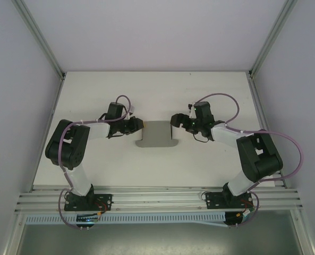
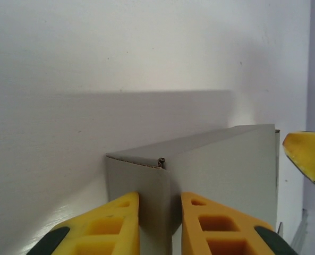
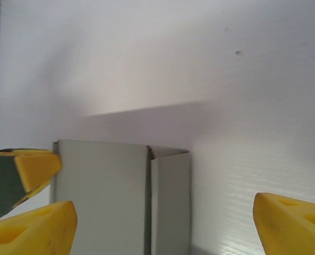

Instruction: Assemble paper box

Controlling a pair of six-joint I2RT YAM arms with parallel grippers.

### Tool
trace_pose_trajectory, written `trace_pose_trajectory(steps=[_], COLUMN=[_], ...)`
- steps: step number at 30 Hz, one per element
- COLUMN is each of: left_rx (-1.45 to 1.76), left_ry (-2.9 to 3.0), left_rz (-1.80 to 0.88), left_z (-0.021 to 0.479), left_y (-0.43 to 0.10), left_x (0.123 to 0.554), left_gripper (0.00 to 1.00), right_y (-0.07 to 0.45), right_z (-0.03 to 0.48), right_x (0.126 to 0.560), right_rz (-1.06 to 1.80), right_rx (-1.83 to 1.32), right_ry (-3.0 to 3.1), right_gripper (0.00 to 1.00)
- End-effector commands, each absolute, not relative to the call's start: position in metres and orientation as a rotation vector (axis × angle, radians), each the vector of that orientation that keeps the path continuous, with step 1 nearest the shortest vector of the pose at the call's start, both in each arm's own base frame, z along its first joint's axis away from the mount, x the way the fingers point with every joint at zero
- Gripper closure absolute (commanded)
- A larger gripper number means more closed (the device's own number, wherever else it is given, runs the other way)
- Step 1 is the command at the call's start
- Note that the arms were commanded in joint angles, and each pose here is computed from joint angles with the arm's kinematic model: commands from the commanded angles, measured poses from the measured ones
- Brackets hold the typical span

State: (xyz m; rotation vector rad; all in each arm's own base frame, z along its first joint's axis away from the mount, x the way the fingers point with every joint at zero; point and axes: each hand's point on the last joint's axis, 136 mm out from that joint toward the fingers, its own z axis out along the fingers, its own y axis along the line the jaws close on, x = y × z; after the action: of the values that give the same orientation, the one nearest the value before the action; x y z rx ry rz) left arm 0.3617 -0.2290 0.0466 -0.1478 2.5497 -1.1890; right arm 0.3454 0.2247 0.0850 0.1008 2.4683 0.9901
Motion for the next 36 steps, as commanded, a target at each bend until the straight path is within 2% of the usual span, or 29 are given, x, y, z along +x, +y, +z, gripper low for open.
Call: trace_pose_trajectory(steps=[1,9,15,17,26,33,35,36], left_rx=[-0.209,-0.219,-0.261,-0.274,-0.247,-0.202,-0.15,-0.119], left_ry=[2.591,2.574,2.541,2.528,2.49,2.469,2.427,2.401], left_rz=[-1.239,-1.29,-1.334,-1.352,-1.394,-1.377,-1.393,-1.389], left_z=[0.03,0.027,0.025,0.025,0.029,0.036,0.049,0.057], left_y=[-0.225,-0.222,-0.217,-0.216,-0.217,-0.217,-0.219,-0.22], left_x=[0.352,0.348,0.344,0.344,0.347,0.349,0.351,0.354], left_gripper=[0.82,0.91,0.94,0.98,0.97,0.94,0.86,0.81], right_y=[0.236,0.252,0.258,0.26,0.281,0.305,0.306,0.305], right_z=[0.079,0.074,0.07,0.065,0.071,0.095,0.099,0.102], right_x=[0.329,0.329,0.327,0.325,0.332,0.345,0.346,0.345], right_rz=[1.152,1.378,1.432,1.439,1.565,1.725,1.731,1.732], right_rx=[0.11,0.138,0.128,0.129,0.078,0.024,0.023,0.018], right_ry=[2.514,2.502,2.538,2.56,2.513,2.4,2.393,2.391], right_gripper=[0.14,0.15,0.15,0.16,0.27,0.59,0.68,0.69])
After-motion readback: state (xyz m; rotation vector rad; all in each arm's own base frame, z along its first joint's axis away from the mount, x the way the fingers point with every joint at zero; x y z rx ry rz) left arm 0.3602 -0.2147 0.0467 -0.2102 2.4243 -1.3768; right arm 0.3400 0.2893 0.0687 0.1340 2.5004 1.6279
